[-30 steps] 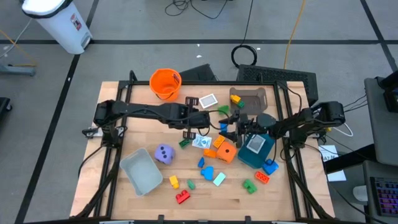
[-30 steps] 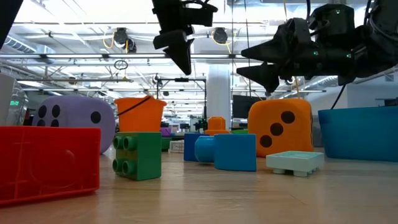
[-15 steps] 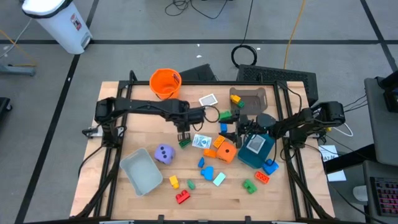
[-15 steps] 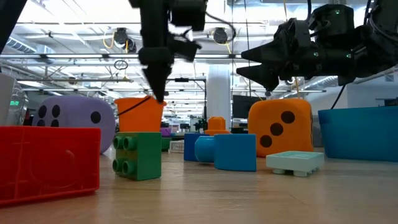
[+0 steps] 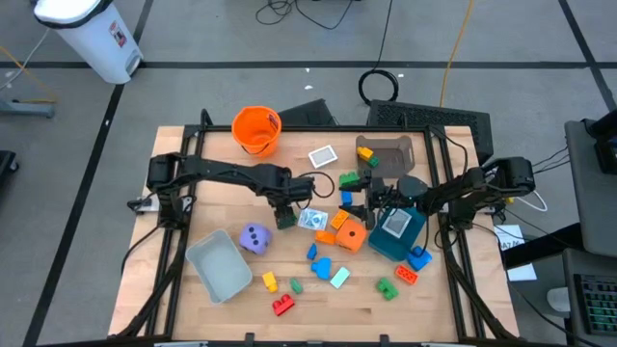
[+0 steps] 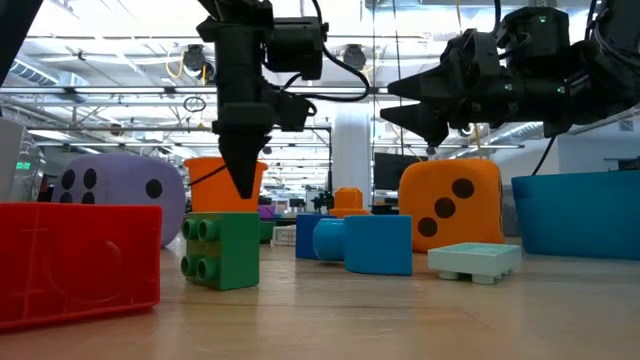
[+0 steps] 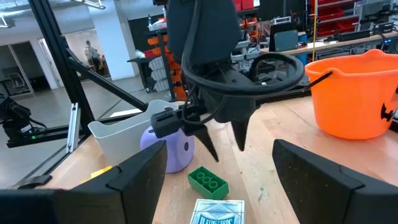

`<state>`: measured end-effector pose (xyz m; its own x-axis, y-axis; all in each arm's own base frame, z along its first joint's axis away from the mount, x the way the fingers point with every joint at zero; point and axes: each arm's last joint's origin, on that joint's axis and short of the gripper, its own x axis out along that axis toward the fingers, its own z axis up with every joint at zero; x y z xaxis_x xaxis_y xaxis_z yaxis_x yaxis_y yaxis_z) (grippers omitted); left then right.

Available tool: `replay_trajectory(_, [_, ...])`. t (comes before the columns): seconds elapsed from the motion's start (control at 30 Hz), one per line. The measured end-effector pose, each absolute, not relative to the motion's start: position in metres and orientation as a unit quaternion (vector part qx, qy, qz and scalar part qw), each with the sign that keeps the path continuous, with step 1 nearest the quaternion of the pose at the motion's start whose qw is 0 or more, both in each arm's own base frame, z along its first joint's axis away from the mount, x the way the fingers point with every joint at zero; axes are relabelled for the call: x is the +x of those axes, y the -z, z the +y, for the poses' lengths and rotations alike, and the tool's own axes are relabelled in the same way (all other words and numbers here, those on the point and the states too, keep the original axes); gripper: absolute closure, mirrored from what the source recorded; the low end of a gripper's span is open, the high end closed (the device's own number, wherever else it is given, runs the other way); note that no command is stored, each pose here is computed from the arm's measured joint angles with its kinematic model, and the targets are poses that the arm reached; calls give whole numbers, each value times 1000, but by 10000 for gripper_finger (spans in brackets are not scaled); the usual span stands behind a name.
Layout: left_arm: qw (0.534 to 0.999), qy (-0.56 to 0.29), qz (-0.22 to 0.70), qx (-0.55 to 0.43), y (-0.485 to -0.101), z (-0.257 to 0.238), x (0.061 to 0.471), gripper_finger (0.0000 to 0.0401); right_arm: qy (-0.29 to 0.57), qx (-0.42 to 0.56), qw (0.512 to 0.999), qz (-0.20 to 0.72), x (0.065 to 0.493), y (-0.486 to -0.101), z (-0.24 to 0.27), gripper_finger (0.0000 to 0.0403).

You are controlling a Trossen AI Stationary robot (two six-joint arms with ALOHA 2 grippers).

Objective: Pick & Place Toys
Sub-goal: Put the green game piece into the black bin

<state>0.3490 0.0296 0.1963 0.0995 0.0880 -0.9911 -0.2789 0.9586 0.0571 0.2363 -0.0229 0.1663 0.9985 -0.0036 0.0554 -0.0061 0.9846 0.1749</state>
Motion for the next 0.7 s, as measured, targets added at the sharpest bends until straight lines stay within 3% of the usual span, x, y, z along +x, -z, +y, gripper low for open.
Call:
replay_trajectory(0.17, [747,-133,636,-138,-197,20,354,176,-1,88,996,-27,236,-166,-23,120])
replay_trajectory(0.7, [757,-172,614,-139,-190,5,358,105,0,88,996,-24,236,-166,-23,123])
